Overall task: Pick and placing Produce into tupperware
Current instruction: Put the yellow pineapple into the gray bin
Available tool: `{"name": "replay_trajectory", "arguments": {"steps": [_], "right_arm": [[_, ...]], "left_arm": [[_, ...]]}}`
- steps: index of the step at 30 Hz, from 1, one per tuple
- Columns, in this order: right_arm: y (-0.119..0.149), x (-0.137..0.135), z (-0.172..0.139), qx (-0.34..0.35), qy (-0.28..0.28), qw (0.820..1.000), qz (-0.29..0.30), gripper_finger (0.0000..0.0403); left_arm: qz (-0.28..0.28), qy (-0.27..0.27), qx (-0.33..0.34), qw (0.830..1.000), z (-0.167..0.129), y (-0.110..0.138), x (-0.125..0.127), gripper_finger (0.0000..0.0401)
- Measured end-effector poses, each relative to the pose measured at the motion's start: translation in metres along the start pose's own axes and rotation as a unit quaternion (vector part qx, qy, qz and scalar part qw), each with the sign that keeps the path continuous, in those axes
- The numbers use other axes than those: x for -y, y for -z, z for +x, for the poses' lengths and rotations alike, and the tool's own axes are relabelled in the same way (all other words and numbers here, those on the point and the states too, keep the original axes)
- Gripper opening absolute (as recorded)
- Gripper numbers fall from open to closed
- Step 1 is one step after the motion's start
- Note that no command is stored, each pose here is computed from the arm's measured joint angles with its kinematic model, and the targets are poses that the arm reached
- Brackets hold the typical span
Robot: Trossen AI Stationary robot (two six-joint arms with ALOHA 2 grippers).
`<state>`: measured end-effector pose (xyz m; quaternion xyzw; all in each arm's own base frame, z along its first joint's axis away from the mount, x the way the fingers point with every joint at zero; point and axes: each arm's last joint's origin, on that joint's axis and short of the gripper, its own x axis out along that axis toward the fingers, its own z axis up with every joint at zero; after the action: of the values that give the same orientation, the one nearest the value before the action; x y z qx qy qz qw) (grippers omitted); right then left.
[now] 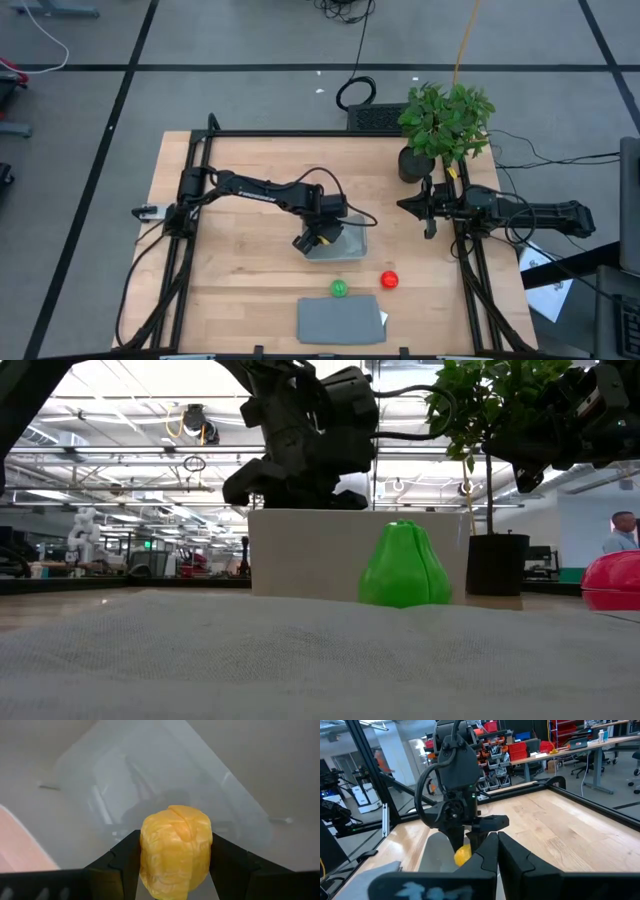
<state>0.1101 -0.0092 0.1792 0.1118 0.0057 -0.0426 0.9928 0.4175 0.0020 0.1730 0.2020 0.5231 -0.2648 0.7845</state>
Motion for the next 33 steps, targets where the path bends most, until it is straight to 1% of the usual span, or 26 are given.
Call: {"name": "replay_trajectory", "arguments": {"steps": [17, 33], "right_arm": [[0.0000, 0.0000, 0.0000, 0.000, 0.000, 1.000, 0.000, 0.0000], [0.0000, 0.0000, 0.0000, 0.000, 0.000, 1.000, 0.000, 0.0000]], "left_arm": [[-0.026, 0.002, -0.008, 1.000, -0.0013, 0.0052, -0.0037, 0.0189], [-0.035, 0.021, 0.007, 0.999, -0.0013, 0.0043, -0.0028, 0.0189]]}}
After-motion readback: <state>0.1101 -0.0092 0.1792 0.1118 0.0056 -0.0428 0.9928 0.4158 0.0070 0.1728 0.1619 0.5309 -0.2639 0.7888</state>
